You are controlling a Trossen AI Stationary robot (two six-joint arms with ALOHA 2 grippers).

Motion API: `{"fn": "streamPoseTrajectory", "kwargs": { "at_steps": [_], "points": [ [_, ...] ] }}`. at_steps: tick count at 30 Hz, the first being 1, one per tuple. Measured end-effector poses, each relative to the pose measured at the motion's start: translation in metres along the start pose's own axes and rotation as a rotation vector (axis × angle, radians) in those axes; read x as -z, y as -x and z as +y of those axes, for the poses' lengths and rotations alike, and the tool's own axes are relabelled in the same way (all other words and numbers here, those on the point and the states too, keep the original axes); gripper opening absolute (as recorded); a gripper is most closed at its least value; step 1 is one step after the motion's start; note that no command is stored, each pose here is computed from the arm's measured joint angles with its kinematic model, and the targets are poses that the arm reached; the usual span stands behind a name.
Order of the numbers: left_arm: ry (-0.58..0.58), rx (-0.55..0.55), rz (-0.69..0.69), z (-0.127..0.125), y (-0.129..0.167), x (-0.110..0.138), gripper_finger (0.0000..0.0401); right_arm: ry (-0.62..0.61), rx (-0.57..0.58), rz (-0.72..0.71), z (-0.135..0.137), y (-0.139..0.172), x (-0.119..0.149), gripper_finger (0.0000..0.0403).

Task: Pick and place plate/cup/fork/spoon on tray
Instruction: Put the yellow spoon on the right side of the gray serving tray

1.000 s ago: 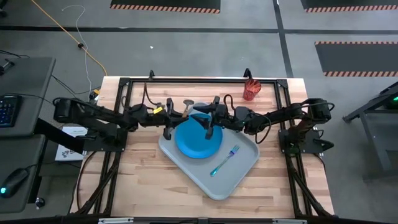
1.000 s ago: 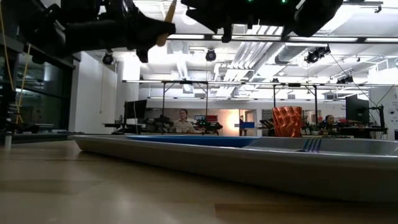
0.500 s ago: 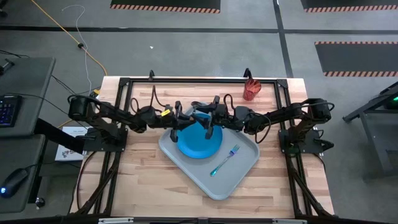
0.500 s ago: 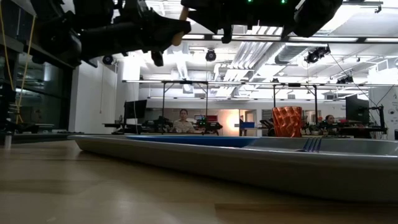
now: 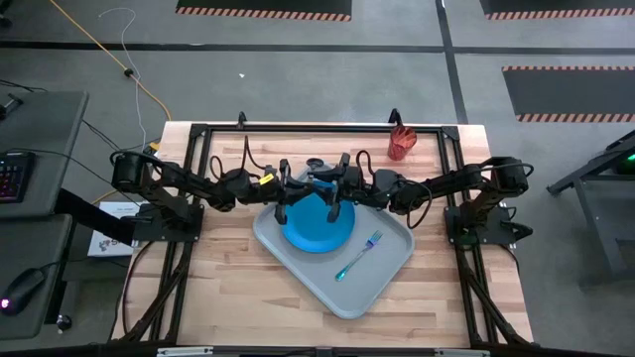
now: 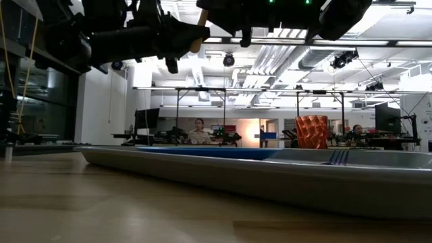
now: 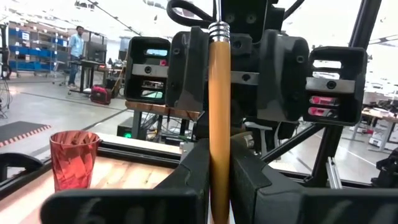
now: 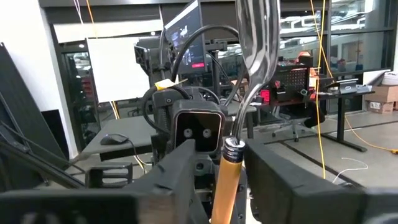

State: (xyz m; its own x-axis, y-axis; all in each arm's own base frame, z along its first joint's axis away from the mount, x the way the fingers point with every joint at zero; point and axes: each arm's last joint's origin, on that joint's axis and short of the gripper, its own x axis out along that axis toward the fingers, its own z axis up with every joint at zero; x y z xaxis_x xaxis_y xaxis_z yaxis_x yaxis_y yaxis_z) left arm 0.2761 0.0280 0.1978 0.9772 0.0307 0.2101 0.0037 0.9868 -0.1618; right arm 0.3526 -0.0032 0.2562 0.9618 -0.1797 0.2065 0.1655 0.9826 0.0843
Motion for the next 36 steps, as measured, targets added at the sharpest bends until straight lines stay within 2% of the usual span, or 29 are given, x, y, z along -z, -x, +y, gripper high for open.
{"fn": "streamPoseTrajectory", "kwargs": {
  "at_steps": [4, 6, 10, 15, 21, 25, 29, 32, 36],
  "points": [
    [-0.001, 0.000, 0.003, 0.000, 0.000, 0.000, 0.0021, -0.001, 0.011, 0.001, -0.001, 0.000, 0.000, 0.0035],
    [-0.005, 0.014, 0.019, 0.000, 0.000, 0.001, 0.0025, -0.001, 0.017, 0.004, -0.001, 0.000, 0.000, 0.0017],
    [-0.010, -0.010, 0.082, 0.003, 0.001, 0.005, 0.0081, 0.015, 0.016, 0.021, -0.001, 0.001, -0.001, 0.0020],
    [-0.008, -0.055, 0.132, 0.009, 0.006, -0.005, 0.0158, 0.062, 0.071, 0.066, -0.001, 0.006, -0.011, 0.0012],
    [-0.078, -0.081, 0.197, 0.010, 0.023, -0.033, 0.0208, 0.111, 0.158, 0.177, 0.002, 0.017, -0.014, 0.0012],
    [-0.098, -0.095, 0.196, 0.008, 0.039, -0.053, 0.0214, 0.062, 0.209, 0.321, 0.008, 0.024, -0.002, 0.0012],
    [-0.122, -0.085, 0.110, 0.003, 0.060, -0.062, 0.0212, -0.030, 0.326, 0.458, 0.026, 0.055, 0.033, 0.0012],
    [-0.134, -0.076, 0.010, -0.001, 0.074, -0.068, 0.0210, -0.163, 0.418, 0.451, 0.046, 0.090, 0.056, 0.0012],
    [-0.136, -0.073, -0.095, -0.005, 0.088, -0.079, 0.0209, -0.373, 0.491, 0.351, 0.075, 0.131, 0.068, 0.0012]
  ]
}}
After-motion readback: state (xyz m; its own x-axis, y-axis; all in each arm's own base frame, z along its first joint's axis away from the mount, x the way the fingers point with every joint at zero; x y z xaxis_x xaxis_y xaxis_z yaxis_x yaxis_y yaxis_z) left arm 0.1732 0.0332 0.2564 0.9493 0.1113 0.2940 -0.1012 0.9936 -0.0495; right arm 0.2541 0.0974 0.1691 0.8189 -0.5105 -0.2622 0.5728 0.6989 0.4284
